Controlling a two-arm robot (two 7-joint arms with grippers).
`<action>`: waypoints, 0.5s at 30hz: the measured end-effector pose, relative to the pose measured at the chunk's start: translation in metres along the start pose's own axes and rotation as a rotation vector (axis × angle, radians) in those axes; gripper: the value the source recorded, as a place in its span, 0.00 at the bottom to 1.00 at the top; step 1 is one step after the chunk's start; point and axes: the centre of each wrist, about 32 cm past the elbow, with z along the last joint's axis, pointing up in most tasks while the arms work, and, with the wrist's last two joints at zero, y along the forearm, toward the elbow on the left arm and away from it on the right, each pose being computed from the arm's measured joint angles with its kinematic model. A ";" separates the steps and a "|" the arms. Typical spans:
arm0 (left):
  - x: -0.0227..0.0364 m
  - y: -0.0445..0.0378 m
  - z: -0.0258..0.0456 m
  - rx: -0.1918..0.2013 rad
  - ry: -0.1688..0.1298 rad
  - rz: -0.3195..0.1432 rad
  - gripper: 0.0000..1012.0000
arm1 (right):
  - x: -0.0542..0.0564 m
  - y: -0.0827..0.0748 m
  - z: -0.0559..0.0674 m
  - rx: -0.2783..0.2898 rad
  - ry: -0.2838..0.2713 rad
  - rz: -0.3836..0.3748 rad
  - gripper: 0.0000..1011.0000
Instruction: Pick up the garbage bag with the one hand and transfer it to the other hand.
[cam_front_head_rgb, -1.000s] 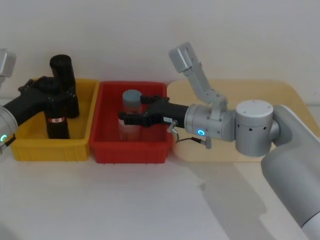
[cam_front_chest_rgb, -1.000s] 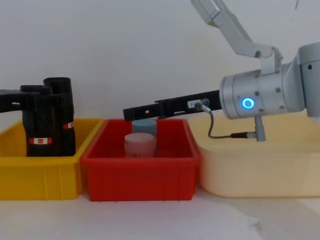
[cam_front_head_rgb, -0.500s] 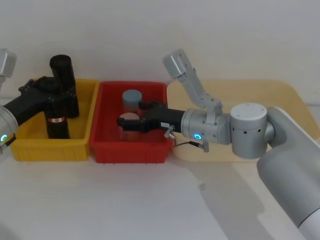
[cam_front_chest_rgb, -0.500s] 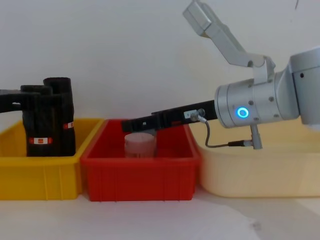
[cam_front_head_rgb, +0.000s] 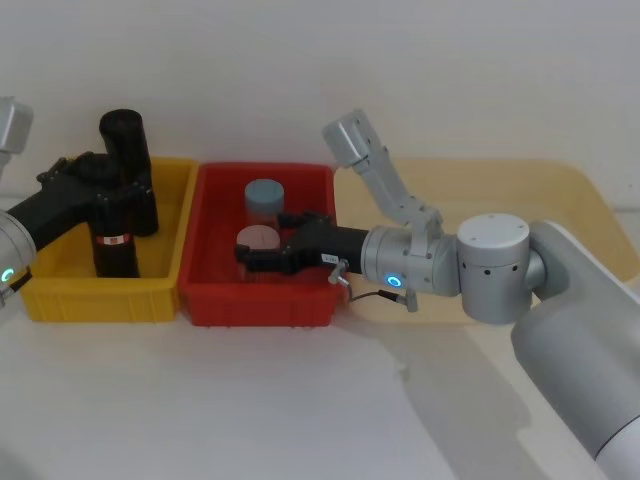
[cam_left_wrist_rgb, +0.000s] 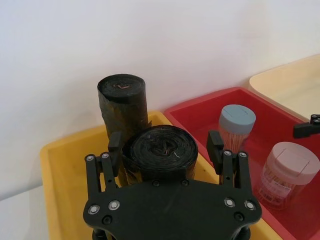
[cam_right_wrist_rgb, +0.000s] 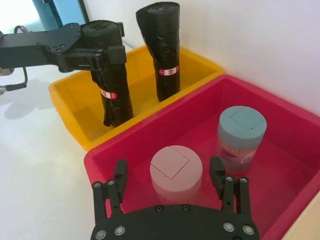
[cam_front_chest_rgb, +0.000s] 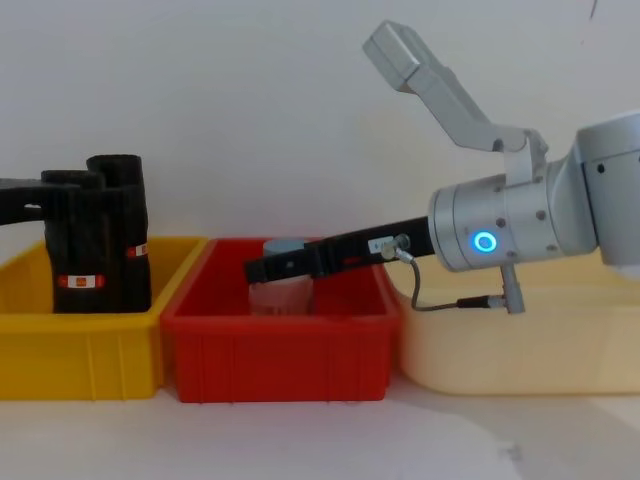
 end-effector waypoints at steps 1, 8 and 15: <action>0.0000 0.0000 0.0000 0.000 0.000 0.000 0.99 | 0.000 0.000 0.000 0.000 0.000 0.000 0.99; 0.0000 0.0000 0.0000 0.000 0.000 0.000 0.99 | 0.000 0.002 -0.003 -0.004 -0.003 0.000 0.99; 0.0000 0.0000 0.0000 0.000 0.000 0.000 0.99 | 0.000 0.006 -0.005 -0.008 -0.003 -0.003 0.99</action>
